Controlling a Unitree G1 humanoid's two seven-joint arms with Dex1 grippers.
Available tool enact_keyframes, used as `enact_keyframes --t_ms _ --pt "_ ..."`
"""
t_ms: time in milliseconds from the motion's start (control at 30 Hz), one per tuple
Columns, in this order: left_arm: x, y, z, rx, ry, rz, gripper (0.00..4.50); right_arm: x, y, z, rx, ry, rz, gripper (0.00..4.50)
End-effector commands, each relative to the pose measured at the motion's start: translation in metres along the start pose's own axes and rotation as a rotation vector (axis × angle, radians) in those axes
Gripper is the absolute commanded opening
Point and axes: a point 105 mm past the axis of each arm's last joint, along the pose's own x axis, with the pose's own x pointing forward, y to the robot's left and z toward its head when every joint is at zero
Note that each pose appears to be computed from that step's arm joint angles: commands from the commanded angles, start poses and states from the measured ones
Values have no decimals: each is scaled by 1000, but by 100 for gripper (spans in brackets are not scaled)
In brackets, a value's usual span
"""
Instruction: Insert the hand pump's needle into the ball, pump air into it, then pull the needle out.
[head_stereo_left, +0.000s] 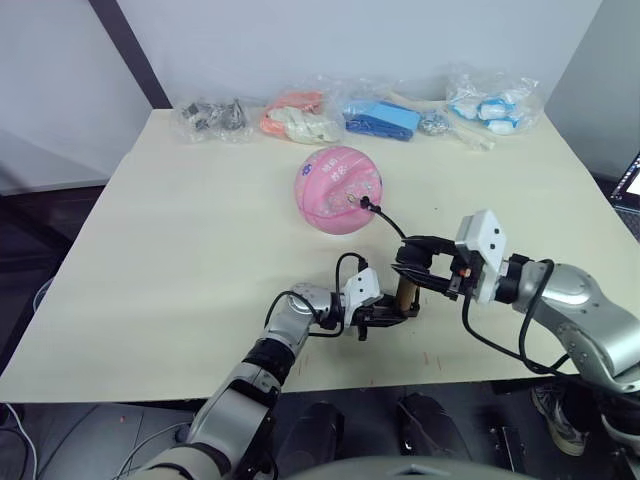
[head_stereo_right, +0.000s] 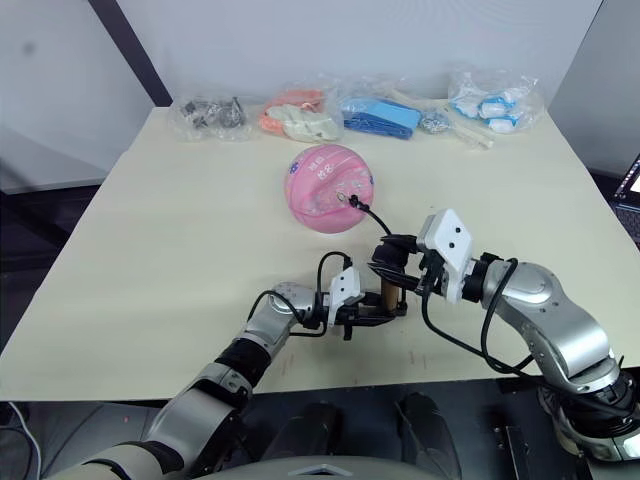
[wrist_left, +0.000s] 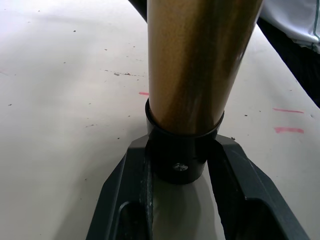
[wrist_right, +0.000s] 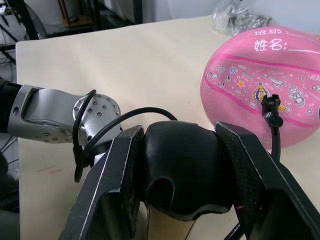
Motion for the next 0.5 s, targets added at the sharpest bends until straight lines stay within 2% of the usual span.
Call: enact_keyframes --t_ms 33,500 --pt "-2 -2 -11 -27 39 -5 112 -6 2 25 -16 -47 42 181" --pt "-2 -5 -12 -31 36 -8 112 -38 -15 96 -79 -109 41 181"
